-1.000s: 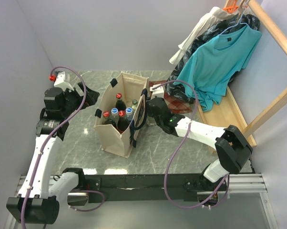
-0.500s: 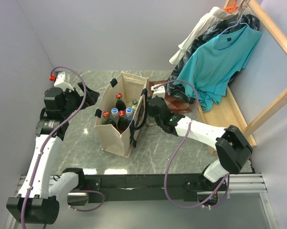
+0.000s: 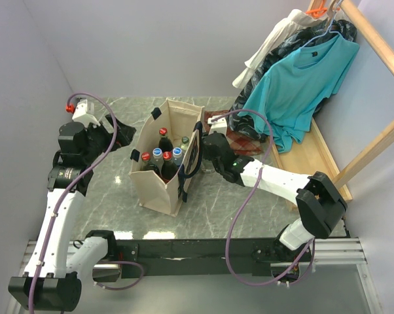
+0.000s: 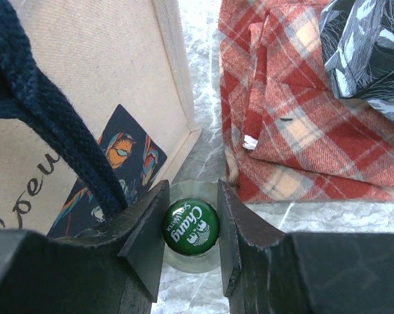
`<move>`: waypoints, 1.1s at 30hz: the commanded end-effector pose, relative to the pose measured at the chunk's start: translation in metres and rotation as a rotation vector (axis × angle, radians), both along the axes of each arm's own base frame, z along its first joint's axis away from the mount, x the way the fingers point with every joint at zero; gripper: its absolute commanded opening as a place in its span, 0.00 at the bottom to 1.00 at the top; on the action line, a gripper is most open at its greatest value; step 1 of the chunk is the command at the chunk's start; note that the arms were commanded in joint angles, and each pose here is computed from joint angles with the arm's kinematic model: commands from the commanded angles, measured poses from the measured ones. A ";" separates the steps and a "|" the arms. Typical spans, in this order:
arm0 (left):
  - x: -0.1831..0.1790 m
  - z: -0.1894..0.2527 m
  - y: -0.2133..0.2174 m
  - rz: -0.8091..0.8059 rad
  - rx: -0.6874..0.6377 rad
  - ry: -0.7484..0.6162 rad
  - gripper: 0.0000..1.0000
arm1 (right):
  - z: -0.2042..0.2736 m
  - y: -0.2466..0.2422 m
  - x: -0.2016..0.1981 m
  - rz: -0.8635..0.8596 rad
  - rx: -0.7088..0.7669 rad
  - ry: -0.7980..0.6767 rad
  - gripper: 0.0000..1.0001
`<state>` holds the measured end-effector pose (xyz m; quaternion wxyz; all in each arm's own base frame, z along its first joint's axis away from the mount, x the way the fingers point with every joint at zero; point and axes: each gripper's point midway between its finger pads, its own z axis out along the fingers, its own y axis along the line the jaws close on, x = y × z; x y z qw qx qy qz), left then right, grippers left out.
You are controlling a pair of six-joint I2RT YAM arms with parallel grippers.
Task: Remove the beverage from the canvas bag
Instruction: Place the drink at the center of the board.
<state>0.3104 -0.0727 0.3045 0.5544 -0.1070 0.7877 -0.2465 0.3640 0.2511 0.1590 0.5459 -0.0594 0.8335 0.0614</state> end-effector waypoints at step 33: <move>-0.018 0.009 0.007 0.017 0.046 -0.020 0.96 | 0.094 -0.025 -0.012 -0.055 0.063 -0.144 0.65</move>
